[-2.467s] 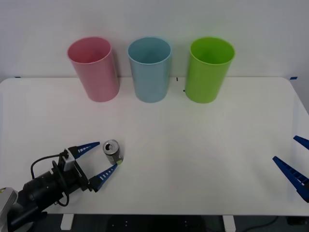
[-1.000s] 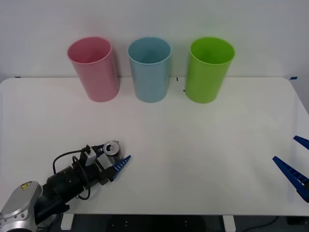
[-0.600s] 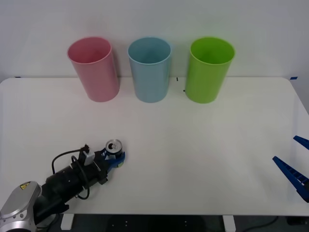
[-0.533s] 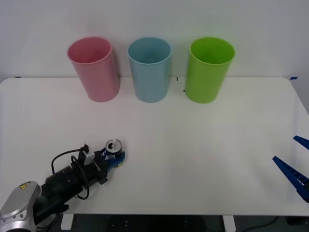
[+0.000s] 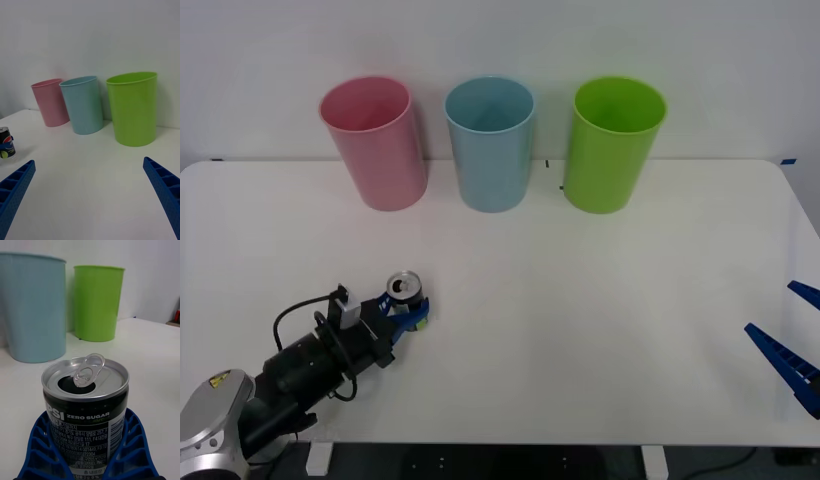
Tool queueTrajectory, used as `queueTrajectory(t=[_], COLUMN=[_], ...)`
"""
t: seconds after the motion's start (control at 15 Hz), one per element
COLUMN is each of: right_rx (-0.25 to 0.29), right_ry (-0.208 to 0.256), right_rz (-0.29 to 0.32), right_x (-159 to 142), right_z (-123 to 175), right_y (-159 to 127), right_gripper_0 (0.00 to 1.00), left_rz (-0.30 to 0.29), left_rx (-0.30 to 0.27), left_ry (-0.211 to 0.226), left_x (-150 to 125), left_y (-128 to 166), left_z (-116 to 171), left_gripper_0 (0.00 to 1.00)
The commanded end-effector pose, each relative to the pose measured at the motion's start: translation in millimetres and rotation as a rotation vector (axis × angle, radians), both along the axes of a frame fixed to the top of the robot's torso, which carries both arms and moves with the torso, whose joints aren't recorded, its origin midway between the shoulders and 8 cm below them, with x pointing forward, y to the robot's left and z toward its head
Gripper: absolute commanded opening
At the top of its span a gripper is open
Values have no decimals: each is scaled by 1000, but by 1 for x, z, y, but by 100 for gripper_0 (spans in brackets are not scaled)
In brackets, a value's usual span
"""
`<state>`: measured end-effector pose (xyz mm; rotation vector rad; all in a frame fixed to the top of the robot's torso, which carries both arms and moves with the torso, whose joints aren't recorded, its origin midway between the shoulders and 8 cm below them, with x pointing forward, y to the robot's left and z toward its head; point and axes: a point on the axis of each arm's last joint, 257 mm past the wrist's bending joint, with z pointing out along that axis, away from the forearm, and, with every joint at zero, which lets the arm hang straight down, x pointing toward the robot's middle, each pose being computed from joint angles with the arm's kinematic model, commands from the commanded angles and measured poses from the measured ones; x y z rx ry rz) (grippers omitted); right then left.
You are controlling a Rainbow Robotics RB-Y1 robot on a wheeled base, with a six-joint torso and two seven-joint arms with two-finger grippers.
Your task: Grasp the object on the table and drop it into the matching bin: aluminum can to the light blue bin, PET bottle to the pink bin.
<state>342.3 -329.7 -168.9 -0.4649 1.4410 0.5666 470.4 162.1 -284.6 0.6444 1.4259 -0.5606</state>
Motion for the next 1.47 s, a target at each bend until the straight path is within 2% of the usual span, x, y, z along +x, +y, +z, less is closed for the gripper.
queueTrajectory(t=[0.07, 0.47, 0.6, 0.8, 0.93, 1.13, 1.47], right_rx=[0, 0, 0, 0, 0, 0, 0], right_ry=[0, 0, 0, 0, 0, 0, 0], right_rz=[0, 0, 0, 0, 0, 0, 0], right_x=[0, 0, 0, 0, 0, 0, 0], right_z=[0, 0, 0, 0, 0, 0, 0], right_y=[0, 0, 0, 0, 0, 0, 0], right_gripper_0=[100, 100, 100, 100, 100, 100, 100], left_rz=[10, 57, 63, 101, 113, 83, 51], left_rx=[-40, -125, -136, -157, -195, -241, -287], left_ry=[-37, -92, -108, -155, -161, -157, -168], left_x=[5, 23, 26, 43, 52, 60, 83], left_y=[4, 14, 14, 12, 11, 0, -4], left_z=[23, 79, 96, 134, 158, 188, 245], left_gripper_0=[0, 0, 0, 0, 0, 0, 0])
